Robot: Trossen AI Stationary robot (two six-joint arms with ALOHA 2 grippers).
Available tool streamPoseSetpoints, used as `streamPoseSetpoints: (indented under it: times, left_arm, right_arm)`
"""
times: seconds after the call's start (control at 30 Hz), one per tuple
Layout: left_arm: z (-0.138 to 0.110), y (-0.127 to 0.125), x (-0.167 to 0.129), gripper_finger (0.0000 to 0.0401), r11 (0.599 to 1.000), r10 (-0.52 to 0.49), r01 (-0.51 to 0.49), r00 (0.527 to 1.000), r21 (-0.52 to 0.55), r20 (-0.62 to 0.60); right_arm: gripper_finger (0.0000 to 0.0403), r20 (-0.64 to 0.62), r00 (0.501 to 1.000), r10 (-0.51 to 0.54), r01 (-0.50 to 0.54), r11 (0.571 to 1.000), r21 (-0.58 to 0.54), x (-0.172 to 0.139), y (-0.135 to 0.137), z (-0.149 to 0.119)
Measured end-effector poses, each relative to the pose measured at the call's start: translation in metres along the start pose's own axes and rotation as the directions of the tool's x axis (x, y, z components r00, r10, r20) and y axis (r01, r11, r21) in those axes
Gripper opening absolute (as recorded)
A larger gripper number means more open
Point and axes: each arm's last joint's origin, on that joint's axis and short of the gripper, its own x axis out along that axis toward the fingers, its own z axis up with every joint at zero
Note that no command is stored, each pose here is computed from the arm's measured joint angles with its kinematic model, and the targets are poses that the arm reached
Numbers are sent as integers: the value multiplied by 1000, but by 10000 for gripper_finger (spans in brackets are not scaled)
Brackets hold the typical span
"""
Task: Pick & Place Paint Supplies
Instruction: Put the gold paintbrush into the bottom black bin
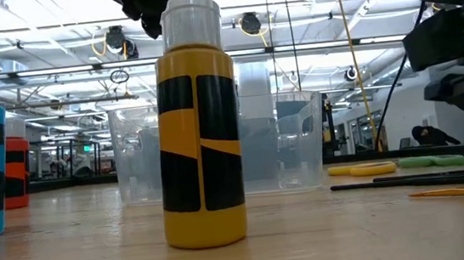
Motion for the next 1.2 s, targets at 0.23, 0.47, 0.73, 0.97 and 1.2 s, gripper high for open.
streamPoseSetpoints:
  times: [0.23, 0.47, 0.73, 0.97, 1.2]
  left_arm:
    - [0, 3, 1, 186, 1000, 10, -10, 1000, -15, -2]
    - [0, 3, 1, 186, 1000, 9, -9, 1000, -15, -2]
    - [0, 3, 1, 186, 1000, 9, -9, 1000, -16, -2]
    - [0, 3, 1, 186, 1000, 9, -9, 1000, -17, -2]
    - [0, 3, 1, 186, 1000, 9, -9, 1000, -18, -1]
  right_arm:
    - [99, -58, 997, -43, 44, 999, 15, 12, -14, -12]
    - [30, -44, 998, -44, 46, 997, 62, 21, -20, -21]
    - [14, -15, 999, -32, 33, 998, 61, 24, -21, -22]
    - [14, 9, 999, -36, 35, 998, 48, 25, -21, -20]
    - [2, 130, 991, -28, 21, 998, 61, 10, -22, -16]
